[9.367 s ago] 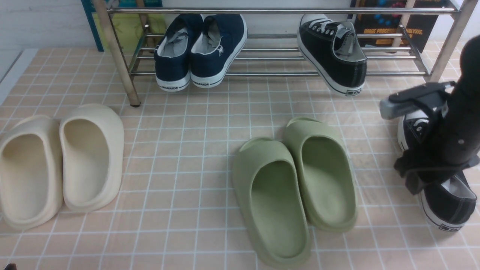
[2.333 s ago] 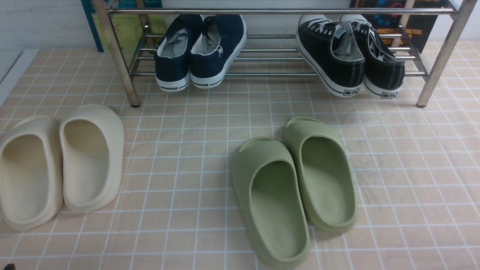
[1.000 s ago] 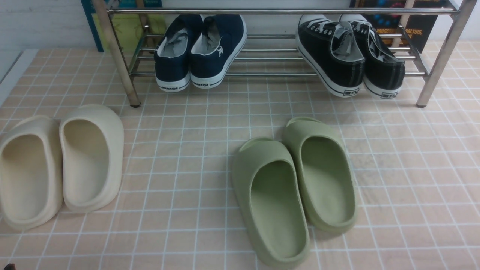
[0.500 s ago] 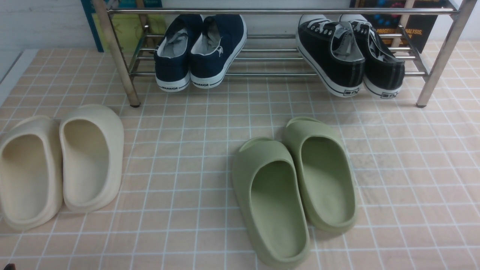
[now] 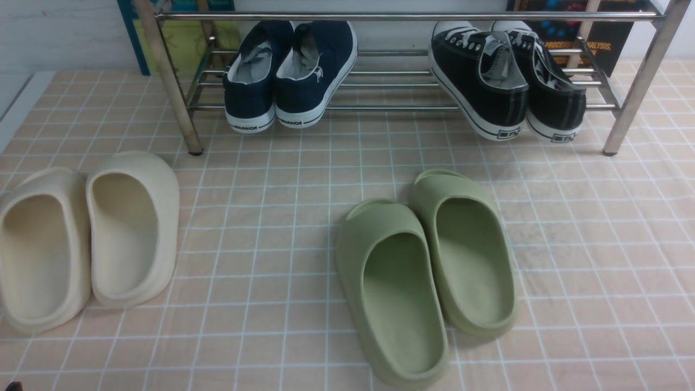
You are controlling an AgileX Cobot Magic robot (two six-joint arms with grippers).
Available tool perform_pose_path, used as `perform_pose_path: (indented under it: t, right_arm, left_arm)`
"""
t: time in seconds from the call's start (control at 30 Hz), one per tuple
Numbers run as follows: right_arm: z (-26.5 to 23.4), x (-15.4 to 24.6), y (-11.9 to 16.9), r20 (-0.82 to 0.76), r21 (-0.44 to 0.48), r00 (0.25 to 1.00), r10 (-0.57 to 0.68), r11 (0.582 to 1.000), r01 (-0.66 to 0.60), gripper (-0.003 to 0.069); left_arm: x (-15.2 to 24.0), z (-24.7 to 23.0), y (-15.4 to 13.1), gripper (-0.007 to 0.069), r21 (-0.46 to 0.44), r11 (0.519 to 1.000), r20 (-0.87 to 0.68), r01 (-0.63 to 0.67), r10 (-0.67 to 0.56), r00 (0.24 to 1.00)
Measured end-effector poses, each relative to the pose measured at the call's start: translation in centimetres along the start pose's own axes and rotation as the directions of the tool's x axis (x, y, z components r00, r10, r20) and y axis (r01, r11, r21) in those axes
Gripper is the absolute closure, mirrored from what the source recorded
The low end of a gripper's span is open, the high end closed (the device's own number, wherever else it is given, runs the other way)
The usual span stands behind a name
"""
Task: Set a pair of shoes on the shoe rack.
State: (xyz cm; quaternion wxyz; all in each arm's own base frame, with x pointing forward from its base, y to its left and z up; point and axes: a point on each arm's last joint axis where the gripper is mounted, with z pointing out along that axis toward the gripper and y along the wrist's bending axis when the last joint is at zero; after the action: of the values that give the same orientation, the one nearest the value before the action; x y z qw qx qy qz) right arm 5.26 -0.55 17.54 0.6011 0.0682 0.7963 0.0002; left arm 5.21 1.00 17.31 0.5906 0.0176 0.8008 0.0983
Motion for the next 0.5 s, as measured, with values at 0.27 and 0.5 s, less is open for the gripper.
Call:
perform_pose_path:
  t: [0.27, 0.5]
  right_arm:
    - [0.00, 0.00, 0.00, 0.000, 0.000, 1.000, 0.000, 1.000, 0.000, 0.0622]
    - [0.00, 0.00, 0.00, 0.000, 0.000, 1.000, 0.000, 1.000, 0.000, 0.0613]
  left_arm:
    - [0.00, 0.00, 0.00, 0.0386, 0.000, 1.000, 0.000, 0.000, 0.000, 1.000]
    - [0.00, 0.00, 0.00, 0.0386, 0.000, 1.000, 0.000, 0.000, 0.000, 1.000]
